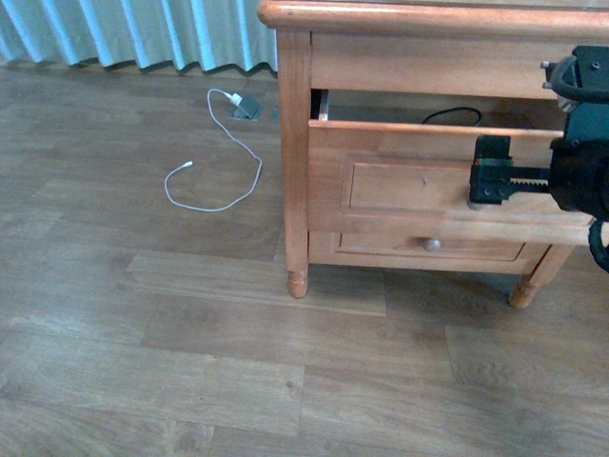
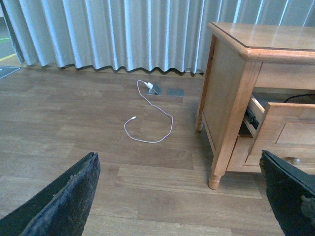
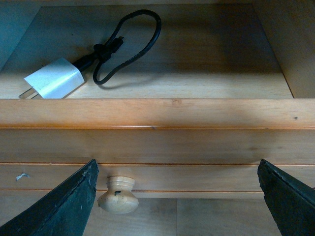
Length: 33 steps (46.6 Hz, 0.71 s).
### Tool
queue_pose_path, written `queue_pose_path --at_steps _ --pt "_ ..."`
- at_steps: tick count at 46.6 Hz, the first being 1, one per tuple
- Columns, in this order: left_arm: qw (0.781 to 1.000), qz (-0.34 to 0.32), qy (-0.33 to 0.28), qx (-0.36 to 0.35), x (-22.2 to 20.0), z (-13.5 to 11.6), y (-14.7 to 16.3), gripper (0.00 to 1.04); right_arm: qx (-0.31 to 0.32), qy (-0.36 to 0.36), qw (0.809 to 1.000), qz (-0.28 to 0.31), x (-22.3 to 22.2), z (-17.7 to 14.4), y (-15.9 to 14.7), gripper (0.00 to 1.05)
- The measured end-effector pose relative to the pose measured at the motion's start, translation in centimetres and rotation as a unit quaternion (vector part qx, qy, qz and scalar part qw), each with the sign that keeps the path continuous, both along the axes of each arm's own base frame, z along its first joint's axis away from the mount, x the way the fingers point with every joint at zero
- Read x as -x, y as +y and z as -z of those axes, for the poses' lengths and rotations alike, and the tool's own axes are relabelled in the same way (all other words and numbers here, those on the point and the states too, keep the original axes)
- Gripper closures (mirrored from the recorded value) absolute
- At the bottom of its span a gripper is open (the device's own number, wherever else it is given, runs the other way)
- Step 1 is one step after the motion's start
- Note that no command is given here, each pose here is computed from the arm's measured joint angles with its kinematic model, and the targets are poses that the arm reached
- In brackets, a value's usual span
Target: Put charger into drawer
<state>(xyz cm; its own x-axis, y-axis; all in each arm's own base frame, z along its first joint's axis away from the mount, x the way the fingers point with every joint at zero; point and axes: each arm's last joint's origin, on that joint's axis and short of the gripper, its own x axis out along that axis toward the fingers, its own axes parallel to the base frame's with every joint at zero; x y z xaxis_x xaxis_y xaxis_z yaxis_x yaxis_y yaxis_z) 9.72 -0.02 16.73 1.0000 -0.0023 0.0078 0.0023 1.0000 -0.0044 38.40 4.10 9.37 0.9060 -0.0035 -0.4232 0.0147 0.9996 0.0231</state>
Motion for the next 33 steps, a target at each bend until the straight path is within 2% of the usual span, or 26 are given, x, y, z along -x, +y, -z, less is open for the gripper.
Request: queue_pose_path --at_steps 20,33 --pt "1.0 0.0 0.0 0.0 0.0 0.0 0.0 0.06 0.016 -0.043 0.998 0.035 -7.4 1.1 0.6 0.08" --pt "1.0 0.0 0.0 0.0 0.0 0.0 0.0 0.06 0.028 -0.058 0.997 0.039 -8.9 1.0 1.4 0.08"
